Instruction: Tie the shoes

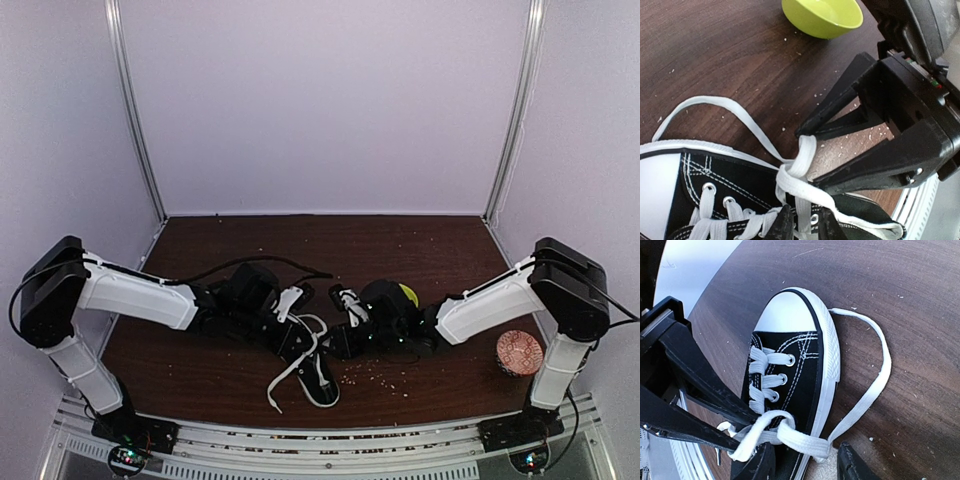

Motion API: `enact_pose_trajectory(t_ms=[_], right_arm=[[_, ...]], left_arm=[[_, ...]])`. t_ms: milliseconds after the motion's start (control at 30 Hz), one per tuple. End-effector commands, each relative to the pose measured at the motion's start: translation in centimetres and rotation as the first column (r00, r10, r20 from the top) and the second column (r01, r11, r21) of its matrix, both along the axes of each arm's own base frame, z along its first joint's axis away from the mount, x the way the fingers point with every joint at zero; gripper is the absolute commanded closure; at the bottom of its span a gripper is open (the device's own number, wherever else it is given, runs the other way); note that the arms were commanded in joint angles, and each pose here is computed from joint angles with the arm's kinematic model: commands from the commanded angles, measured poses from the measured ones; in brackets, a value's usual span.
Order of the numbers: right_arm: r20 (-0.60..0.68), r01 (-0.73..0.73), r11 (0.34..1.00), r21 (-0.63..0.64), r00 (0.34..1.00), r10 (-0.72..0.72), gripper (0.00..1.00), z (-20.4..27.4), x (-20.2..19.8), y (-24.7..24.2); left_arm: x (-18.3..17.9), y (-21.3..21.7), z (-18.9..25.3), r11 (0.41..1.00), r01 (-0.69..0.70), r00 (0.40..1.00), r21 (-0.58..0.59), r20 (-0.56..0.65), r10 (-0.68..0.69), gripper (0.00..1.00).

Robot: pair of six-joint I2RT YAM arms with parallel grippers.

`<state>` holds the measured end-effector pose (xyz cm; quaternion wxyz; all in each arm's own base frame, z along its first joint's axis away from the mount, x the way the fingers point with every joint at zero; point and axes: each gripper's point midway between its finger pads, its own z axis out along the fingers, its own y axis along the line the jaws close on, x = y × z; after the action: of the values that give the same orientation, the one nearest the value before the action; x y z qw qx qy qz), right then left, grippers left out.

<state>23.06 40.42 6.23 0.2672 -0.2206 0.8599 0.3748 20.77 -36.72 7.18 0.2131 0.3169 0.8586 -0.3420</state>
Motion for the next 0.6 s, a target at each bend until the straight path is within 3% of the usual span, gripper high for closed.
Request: enact_pose_trajectory(t_ms=[0,567], right_arm=[[0.008,-0.005,1.000,0.009,1.000,0.005,0.57,0.4,0.4,0.5],[0.009,-0.011,1.000,0.019,1.000,0.011,0.57,0.6,0.3,0.6]], left_arm=[[1.1,-1.4,1.1,0.998,0.022,0.999,-0.052,0.032,-0.021,0.79],[0.7,-1.0,-1.0,0.997,0.064,0.998,0.037,0.009,-0.065,0.77]])
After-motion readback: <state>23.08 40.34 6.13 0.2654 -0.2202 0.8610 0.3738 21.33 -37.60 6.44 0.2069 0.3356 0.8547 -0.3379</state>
